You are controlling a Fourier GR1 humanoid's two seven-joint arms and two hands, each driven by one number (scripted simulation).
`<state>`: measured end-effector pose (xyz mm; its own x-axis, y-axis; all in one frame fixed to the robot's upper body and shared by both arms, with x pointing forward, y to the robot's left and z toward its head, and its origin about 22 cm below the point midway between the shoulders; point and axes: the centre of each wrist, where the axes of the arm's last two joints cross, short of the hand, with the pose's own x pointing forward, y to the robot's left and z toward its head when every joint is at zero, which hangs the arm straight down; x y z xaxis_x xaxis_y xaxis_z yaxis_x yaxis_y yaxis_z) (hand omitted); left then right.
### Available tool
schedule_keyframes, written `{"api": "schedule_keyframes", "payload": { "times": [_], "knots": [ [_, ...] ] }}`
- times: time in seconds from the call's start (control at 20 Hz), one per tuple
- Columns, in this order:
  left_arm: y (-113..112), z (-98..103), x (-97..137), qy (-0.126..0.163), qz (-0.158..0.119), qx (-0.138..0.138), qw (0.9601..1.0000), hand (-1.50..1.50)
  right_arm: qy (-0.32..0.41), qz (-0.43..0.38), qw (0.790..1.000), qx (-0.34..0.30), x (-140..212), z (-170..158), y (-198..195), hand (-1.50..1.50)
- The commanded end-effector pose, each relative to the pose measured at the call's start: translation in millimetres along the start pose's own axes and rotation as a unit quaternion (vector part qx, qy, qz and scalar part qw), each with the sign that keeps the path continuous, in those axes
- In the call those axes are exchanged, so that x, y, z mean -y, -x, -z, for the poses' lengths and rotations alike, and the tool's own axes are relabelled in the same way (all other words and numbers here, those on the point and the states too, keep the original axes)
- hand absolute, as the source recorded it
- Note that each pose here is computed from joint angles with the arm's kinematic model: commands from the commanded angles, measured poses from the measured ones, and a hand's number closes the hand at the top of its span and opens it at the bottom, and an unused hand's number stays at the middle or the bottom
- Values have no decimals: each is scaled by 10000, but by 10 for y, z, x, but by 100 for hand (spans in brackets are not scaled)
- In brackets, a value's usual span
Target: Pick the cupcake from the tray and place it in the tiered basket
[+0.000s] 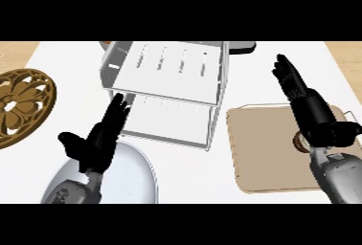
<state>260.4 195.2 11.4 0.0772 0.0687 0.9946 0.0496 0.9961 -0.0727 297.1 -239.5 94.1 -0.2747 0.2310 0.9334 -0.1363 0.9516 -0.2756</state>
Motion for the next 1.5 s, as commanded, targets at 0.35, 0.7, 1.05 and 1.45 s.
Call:
{"api": "schedule_keyframes", "payload": {
  "times": [0.35, 0.7, 1.05, 1.45],
  "knots": [
    [69, -32, -277, 760, 898, 240, 9928, 0, 3301, -348, 9180, -2168, 450, -63, 916, -150],
    [348, -109, -454, 675, 862, 202, 9938, 0, 3290, -823, 9362, -923, 403, 256, 864, -150],
    [201, -63, -447, 617, 976, 152, 9932, 0, 2429, -3118, 8857, -2437, 987, 78, 649, -150],
    [216, -83, -401, 627, 848, 100, 9944, 0, 424, -4582, 7751, -4330, 801, 132, 480, -150]
  ]
}}
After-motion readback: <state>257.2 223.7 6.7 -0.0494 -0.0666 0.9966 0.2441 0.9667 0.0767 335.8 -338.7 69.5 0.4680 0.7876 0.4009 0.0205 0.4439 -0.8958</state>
